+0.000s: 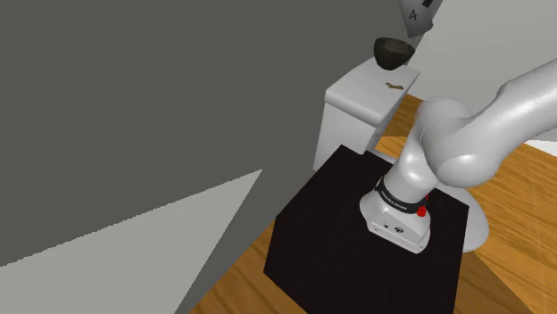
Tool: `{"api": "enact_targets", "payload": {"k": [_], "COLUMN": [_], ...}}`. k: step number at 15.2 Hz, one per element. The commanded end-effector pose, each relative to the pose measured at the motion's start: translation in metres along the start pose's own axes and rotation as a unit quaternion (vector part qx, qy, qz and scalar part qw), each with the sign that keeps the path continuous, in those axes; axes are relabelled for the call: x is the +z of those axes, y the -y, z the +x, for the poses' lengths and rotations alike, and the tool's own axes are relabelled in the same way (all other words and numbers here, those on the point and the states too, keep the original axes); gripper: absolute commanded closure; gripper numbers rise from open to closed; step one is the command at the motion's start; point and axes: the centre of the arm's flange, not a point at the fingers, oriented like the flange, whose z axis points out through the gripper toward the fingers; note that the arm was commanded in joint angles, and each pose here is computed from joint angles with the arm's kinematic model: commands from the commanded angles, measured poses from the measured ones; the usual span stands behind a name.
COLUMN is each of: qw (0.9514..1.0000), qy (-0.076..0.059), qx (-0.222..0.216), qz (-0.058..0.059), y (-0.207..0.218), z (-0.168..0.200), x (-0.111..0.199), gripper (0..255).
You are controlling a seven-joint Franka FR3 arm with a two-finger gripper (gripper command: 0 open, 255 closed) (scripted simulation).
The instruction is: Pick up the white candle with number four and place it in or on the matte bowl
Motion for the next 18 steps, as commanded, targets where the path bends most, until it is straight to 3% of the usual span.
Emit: {"api": "enact_targets", "payload": {"k": [1, 10, 18], "qw": [1.0, 1.0, 1.0], "qy": [0.0, 0.0, 0.0], "qx": [0.0, 0.0, 0.0], "qz": [-0.001, -0.001, -0.001], "y": [-0.024, -0.151, -0.154], "z": [-0.003, -0.019, -0.028], "x": [-0.004, -0.024, 0.017], "gripper": [255, 255, 255]}}
